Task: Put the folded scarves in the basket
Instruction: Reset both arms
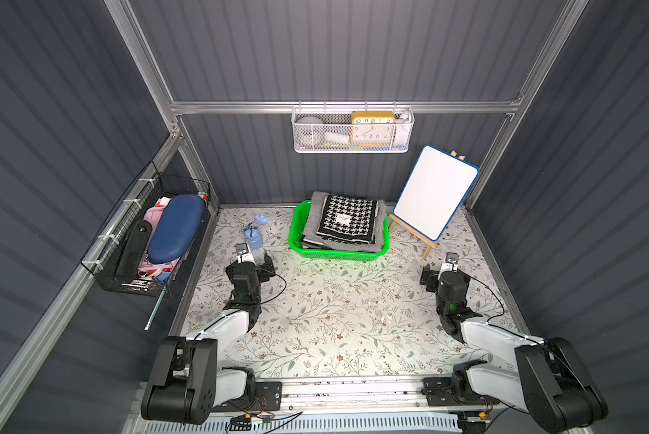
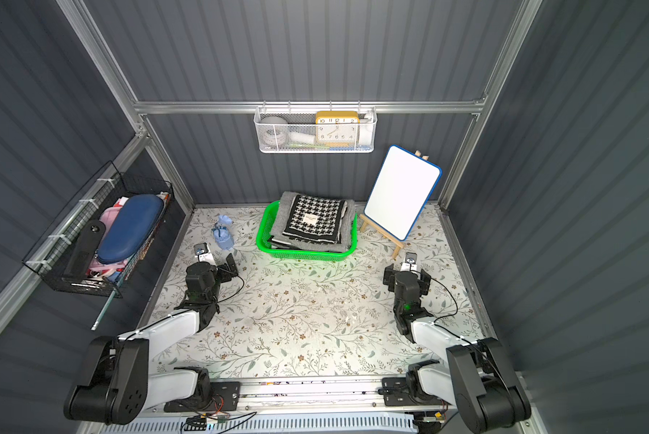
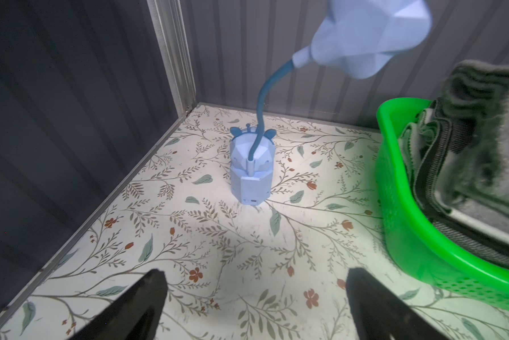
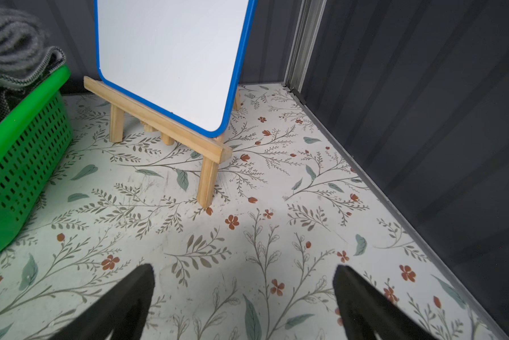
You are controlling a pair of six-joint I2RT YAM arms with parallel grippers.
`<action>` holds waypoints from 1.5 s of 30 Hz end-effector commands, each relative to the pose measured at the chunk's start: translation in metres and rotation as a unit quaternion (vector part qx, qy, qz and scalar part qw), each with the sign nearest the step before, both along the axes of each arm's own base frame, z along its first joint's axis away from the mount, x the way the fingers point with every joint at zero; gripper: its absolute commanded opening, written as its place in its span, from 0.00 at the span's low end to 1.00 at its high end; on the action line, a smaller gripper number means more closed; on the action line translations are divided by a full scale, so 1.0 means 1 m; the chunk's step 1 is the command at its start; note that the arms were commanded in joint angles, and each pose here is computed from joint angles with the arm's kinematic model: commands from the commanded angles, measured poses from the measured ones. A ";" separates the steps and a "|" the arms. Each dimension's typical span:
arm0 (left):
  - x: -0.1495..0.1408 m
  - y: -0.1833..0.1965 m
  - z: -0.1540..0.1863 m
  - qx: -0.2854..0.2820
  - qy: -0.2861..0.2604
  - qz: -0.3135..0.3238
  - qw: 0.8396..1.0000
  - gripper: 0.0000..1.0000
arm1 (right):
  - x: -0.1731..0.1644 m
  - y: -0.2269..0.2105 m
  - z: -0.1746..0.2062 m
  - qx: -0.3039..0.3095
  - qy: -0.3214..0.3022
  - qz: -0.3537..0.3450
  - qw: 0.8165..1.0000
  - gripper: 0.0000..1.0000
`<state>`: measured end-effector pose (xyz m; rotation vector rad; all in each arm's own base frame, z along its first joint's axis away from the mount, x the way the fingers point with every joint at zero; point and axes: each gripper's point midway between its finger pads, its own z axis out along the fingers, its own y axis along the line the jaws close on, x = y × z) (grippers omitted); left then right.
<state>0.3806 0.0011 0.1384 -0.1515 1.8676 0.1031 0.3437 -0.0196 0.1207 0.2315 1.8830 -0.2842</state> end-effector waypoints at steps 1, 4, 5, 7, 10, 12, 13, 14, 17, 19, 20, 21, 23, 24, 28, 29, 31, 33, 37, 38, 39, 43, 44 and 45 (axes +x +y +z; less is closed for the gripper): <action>0.000 0.004 0.000 0.004 -0.031 -0.006 1.000 0.99 | 0.011 0.002 0.009 0.014 -0.018 0.010 1.000 0.99; 0.003 0.007 0.001 0.008 -0.038 -0.017 0.999 0.99 | 0.016 0.011 0.009 0.035 -0.032 0.038 0.998 0.99; 0.004 0.007 0.003 0.009 -0.044 -0.017 0.999 0.99 | 0.018 0.016 0.008 0.034 -0.029 0.055 0.997 0.99; 0.002 0.011 0.010 0.015 -0.066 -0.017 0.998 0.99 | 0.023 0.017 0.007 0.032 -0.018 0.056 0.998 0.99; 0.000 0.017 0.019 0.018 -0.096 -0.011 0.995 0.99 | 0.025 0.013 0.006 0.025 -0.018 0.048 0.998 0.99; 0.001 0.019 0.022 0.020 -0.108 -0.014 0.994 0.99 | 0.026 0.012 0.006 0.025 -0.018 0.048 0.998 0.99; 0.003 0.018 0.024 0.024 -0.113 -0.022 0.993 0.99 | 0.027 0.010 0.007 0.024 -0.020 0.048 0.998 0.99; 0.005 0.016 0.025 0.028 -0.118 -0.030 0.992 0.99 | 0.027 0.009 0.007 0.025 -0.023 0.046 0.998 0.99; 0.010 0.008 0.029 0.035 -0.132 -0.057 0.989 0.99 | 0.028 0.002 0.005 0.032 -0.034 0.042 0.998 0.99; 0.016 0.007 0.025 0.034 -0.119 -0.063 0.990 0.99 | 0.029 -0.003 0.001 0.037 -0.045 0.034 0.998 0.99; 0.019 0.006 0.023 0.034 -0.113 -0.067 0.991 0.99 | 0.030 -0.004 -0.003 0.039 -0.047 0.033 0.998 0.99; 0.021 0.003 0.022 0.035 -0.110 -0.075 0.990 0.99 | 0.030 -0.006 -0.006 0.041 -0.048 0.031 0.998 0.99; 0.022 -0.004 0.022 0.037 -0.111 -0.102 0.988 0.99 | 0.032 -0.006 -0.012 0.042 -0.049 0.032 0.997 0.99; 0.022 -0.009 0.023 0.037 -0.114 -0.117 0.986 0.99 | 0.033 -0.005 -0.015 0.041 -0.047 0.034 0.997 0.99; 0.018 -0.021 0.028 0.024 -0.142 -0.151 0.978 0.99 | 0.036 -0.006 -0.017 0.038 -0.057 0.034 0.997 0.99; 0.019 -0.022 0.026 0.022 -0.143 -0.150 0.978 0.99 | 0.037 -0.005 -0.016 0.037 -0.060 0.036 0.997 0.99; 0.021 -0.018 0.020 0.017 -0.143 -0.141 0.979 0.99 | 0.038 -0.005 -0.017 0.037 -0.058 0.035 0.997 0.99; 0.021 -0.017 0.016 0.015 -0.145 -0.137 0.980 0.99 | 0.040 -0.006 -0.018 0.039 -0.050 0.032 0.997 0.99; 0.021 -0.020 0.008 0.016 -0.149 -0.144 0.978 0.99 | 0.044 -0.008 -0.021 0.042 -0.036 0.028 0.998 0.99; 0.021 -0.021 0.010 0.019 -0.155 -0.146 0.977 0.99 | 0.046 -0.008 -0.021 0.042 -0.033 0.027 0.998 0.99; 0.023 -0.020 0.006 0.015 -0.141 -0.144 0.979 0.99 | 0.048 -0.009 -0.021 0.041 -0.029 0.025 0.998 0.99; 0.032 -0.019 0.000 0.015 -0.123 -0.143 0.982 0.99 | 0.048 -0.011 -0.022 0.045 -0.023 0.020 0.999 0.99; 0.032 -0.019 0.000 0.015 -0.122 -0.143 0.982 0.99 | 0.048 -0.011 -0.023 0.045 -0.023 0.020 0.999 0.99; 0.032 -0.019 0.000 0.017 -0.125 -0.143 0.982 0.99 | 0.049 -0.011 -0.022 0.045 -0.023 0.019 0.999 0.99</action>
